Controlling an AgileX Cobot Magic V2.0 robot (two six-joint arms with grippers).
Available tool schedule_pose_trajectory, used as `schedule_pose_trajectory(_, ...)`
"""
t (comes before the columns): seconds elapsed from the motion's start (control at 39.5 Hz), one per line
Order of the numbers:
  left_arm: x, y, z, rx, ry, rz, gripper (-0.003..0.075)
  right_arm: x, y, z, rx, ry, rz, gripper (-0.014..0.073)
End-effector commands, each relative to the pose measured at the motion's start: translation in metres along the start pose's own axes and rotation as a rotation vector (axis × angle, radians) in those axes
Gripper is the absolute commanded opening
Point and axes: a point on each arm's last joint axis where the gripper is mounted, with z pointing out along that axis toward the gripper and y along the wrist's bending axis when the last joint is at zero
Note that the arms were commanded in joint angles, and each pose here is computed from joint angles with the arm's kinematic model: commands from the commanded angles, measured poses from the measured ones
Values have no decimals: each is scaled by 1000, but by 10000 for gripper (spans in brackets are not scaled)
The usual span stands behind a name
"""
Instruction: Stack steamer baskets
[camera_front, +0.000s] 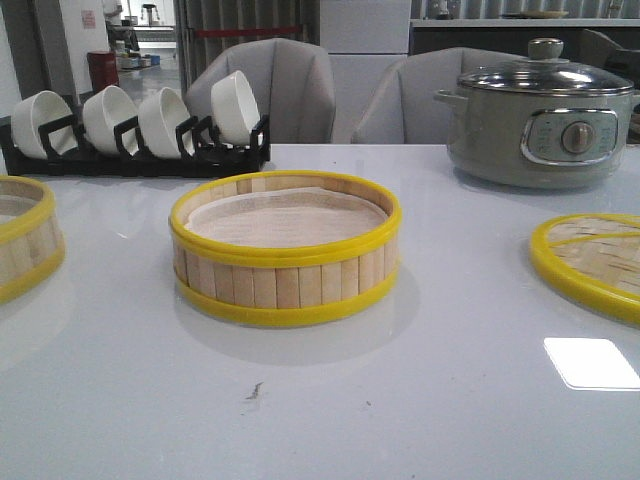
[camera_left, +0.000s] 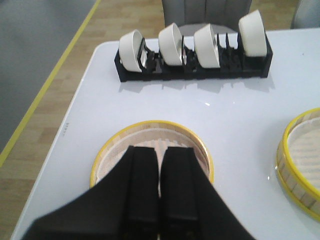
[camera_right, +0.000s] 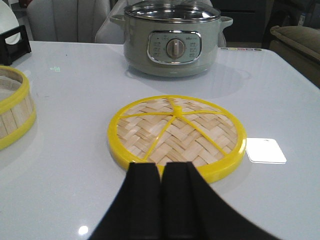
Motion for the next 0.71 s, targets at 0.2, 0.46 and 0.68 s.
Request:
schedule_pose_trajectory(0.2, -13, 0, -1, 9, -52, -3, 94, -13, 0, -3, 2, -118, 1, 51)
schedule_pose_trajectory(0.46, -11, 0, 1, 3, -44, 5, 94, -13, 0, -3, 2, -118, 1, 51)
schedule_pose_trajectory(0.68, -11, 0, 1, 1, -44, 8, 94, -13, 0, -3, 2, -118, 1, 51)
